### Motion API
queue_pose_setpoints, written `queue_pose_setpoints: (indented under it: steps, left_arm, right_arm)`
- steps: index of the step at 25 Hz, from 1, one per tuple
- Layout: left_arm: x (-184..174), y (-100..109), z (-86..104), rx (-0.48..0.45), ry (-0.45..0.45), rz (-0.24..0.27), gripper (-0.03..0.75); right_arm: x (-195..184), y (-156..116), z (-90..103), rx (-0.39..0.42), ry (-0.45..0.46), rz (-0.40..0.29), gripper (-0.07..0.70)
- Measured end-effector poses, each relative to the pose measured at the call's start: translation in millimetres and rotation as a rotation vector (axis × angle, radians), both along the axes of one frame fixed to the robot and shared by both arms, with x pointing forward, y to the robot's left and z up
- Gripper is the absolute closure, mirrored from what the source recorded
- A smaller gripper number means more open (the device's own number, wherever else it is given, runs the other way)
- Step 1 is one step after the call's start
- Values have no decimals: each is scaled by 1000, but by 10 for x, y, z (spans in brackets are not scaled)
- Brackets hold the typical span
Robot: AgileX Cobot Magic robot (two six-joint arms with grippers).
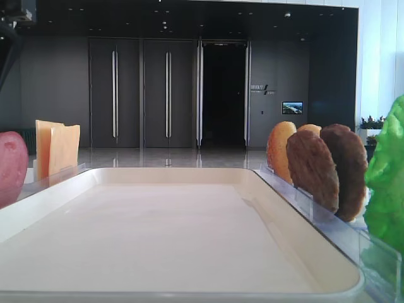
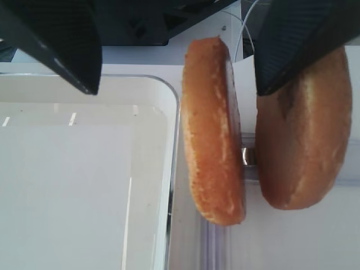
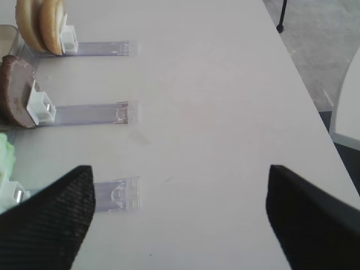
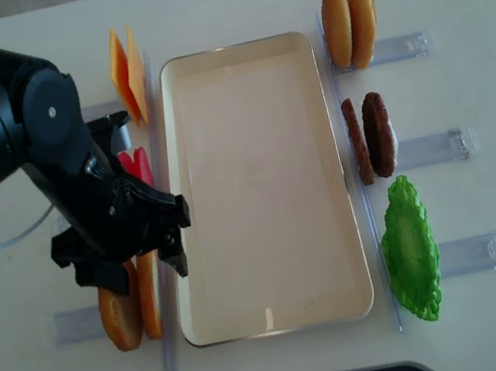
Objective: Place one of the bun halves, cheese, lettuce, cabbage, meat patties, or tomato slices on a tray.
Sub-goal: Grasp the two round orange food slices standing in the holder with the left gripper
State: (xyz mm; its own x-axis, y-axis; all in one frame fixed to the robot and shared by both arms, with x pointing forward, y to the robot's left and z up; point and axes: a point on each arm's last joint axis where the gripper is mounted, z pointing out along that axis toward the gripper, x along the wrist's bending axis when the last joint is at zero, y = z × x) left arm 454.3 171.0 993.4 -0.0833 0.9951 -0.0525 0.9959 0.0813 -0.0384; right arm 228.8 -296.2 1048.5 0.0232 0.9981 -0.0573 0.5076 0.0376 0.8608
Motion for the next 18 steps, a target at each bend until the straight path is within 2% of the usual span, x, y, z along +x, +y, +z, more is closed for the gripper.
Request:
queue_pose_setpoints:
  steps: [18]
  left_arm:
    - [22,4,-63,29,19,-10,75]
  right_arm:
    - [0,0,0,0,0,0,45]
